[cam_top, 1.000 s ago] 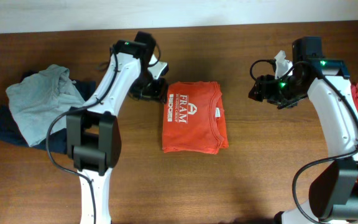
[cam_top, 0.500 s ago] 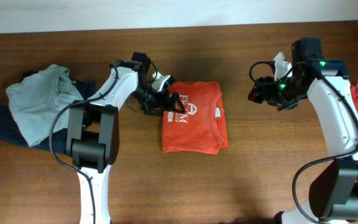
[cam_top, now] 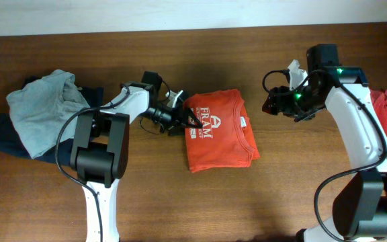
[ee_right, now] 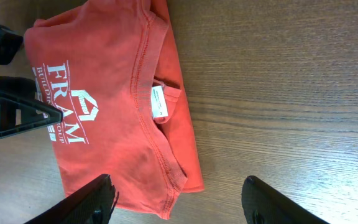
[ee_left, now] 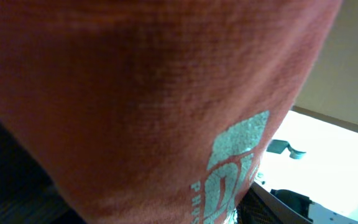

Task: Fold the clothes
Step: 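Grasp the folded orange shirt from both sides with both grippers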

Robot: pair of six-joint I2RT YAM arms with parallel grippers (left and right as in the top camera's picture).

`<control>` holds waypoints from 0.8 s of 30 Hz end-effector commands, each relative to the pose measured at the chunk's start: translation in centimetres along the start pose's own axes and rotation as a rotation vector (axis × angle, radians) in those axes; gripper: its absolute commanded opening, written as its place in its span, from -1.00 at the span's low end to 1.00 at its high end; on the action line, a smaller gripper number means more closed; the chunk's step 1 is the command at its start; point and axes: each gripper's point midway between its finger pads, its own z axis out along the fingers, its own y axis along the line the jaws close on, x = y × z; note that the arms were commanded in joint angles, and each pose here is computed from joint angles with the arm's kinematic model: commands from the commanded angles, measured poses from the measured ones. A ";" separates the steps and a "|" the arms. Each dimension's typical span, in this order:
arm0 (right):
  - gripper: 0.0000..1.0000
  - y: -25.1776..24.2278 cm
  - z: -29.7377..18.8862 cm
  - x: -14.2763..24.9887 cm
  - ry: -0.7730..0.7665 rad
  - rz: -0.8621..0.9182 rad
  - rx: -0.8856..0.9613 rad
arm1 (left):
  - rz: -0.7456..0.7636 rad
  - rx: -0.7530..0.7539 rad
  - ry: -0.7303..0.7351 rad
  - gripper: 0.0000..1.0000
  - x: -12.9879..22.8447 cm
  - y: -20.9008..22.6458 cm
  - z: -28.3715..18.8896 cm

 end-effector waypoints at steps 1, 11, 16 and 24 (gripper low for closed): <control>0.41 0.4 0.6 0.3 0.018 0.003 -0.022 | -0.063 -0.095 0.031 0.17 1.0 3.9 1.9; -0.86 3.1 7.3 1.1 0.125 -0.115 -0.041 | -0.084 -0.088 0.018 0.30 0.6 3.8 1.9; -0.92 2.9 11.4 1.7 0.199 -0.109 -0.070 | -0.086 -0.088 0.020 0.32 0.7 3.8 1.9; -0.92 2.4 16.1 4.0 0.322 -0.139 -0.127 | -0.086 -0.070 0.022 0.42 0.7 3.4 1.9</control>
